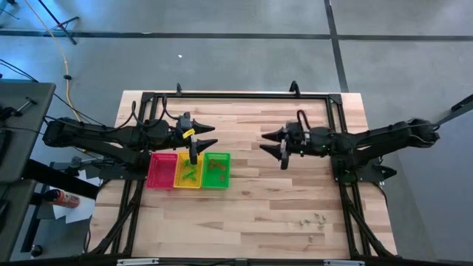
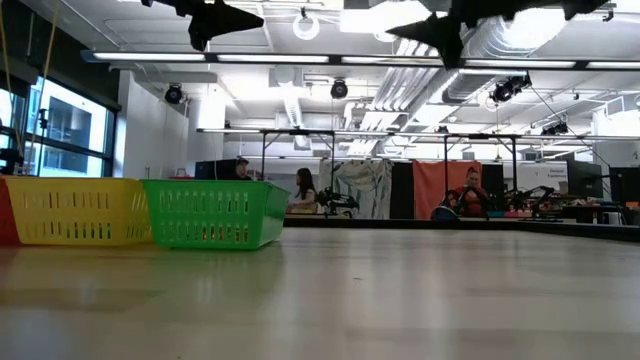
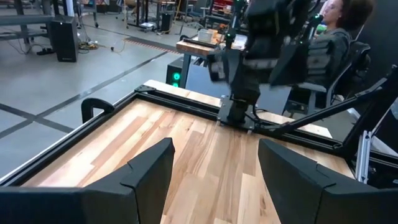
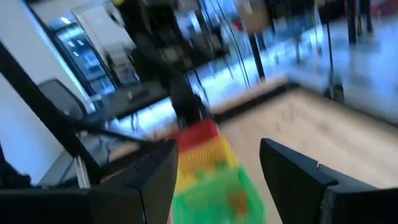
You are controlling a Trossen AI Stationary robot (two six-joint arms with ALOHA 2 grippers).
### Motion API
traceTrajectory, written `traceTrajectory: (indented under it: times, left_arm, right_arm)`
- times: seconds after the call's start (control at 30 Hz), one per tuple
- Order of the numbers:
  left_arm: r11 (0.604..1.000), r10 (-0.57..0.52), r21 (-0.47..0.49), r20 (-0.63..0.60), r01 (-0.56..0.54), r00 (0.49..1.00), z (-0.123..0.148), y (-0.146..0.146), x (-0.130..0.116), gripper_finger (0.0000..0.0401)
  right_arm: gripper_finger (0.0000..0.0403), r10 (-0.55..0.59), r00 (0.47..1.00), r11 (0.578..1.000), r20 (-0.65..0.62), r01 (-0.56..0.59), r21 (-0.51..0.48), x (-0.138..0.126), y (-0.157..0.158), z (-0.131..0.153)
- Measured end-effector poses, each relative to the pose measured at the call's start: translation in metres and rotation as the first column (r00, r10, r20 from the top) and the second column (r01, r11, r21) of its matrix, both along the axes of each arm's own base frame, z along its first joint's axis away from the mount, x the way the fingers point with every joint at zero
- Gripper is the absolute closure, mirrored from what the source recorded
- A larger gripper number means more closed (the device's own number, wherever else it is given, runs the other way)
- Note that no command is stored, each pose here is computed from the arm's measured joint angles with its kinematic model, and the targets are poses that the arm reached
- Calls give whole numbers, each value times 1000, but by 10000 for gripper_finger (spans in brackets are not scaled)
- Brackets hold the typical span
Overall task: Sort Halloween decoration
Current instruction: Put the white skull toy into the red bin
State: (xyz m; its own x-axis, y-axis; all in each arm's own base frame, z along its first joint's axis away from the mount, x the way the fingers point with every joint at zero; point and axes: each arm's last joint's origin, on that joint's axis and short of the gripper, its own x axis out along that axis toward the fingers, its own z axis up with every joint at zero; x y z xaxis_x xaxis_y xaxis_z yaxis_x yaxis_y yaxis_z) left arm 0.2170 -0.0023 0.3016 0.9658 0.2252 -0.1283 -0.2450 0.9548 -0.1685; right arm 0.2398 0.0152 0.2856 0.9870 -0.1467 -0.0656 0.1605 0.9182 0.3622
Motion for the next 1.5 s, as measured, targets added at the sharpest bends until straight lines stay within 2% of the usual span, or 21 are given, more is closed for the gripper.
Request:
traceTrajectory:
  times: [0.1,0.2,0.3,0.5,0.77,0.97,1.4,1.5]
  left_arm:
    - [1000,-1,0,1,1,1000,0,0,0,176]
    - [999,-36,-5,1,36,999,0,-1,0,176]
    - [997,-79,-11,1,79,997,0,-2,0,176]
    - [997,-77,-9,1,77,997,0,-2,0,176]
    - [997,-70,-9,1,70,998,0,-2,0,176]
    - [999,-34,-3,0,34,999,0,-1,0,176]
    - [1000,-27,-4,1,27,1000,0,-1,0,176]
    - [999,-24,-28,6,24,1000,0,-1,0,176]
  right_arm:
    - [181,10,998,992,65,-2,-128,1,0,13]
    - [181,21,997,969,68,-4,-249,2,1,18]
    - [181,25,998,949,61,-4,-314,2,1,19]
    - [181,25,998,961,66,-6,-276,2,1,19]
    - [181,17,998,962,65,1,-274,2,1,19]
    - [181,5,997,980,76,10,-199,2,-1,19]
    - [181,-4,998,980,62,16,-197,3,-3,17]
    - [181,-4,999,980,51,14,-198,3,-3,16]
